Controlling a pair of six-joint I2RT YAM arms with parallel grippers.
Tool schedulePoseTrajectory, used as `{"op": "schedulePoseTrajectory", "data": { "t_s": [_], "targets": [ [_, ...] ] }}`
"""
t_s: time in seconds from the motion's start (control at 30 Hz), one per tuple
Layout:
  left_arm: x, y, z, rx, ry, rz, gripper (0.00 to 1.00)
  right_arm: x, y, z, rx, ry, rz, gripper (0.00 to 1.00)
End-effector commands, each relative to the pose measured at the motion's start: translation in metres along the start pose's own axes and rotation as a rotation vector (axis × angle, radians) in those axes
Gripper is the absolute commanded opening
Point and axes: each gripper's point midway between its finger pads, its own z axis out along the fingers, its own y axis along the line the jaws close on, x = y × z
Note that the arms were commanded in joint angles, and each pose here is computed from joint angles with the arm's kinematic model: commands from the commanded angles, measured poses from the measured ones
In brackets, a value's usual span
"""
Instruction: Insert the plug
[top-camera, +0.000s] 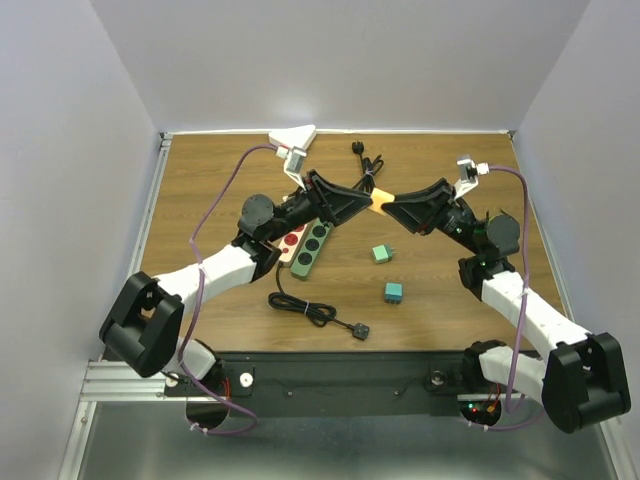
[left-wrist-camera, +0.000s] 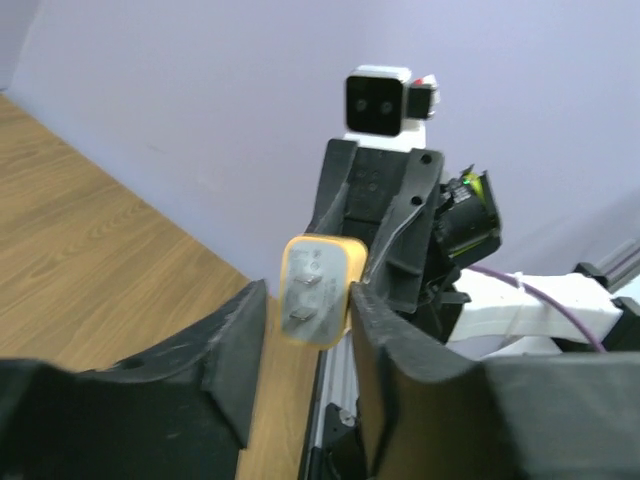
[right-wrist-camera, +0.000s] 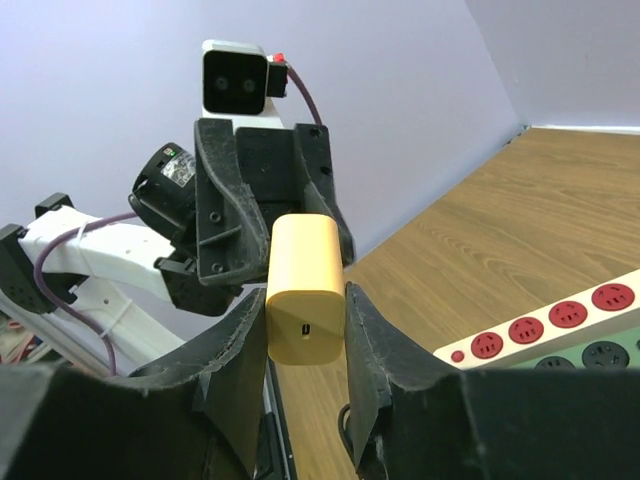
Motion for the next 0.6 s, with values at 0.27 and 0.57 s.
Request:
{"op": "schedulePoseTrajectory", "data": {
  "t_s": [0.27, 0.57],
  "targets": [
    [0.014, 0.108, -0.110, -0.623, 0.039, 0.218, 0.61, -0.017, -0.037, 0.013, 0.232, 0.043, -0.060, 0.01],
    [0.080, 0.155, -0.183, -0.897, 0.202, 0.142, 0.59, 0.000, -0.082, 0.012, 0.399, 0.142, -0.018, 0.00]
  ]
}}
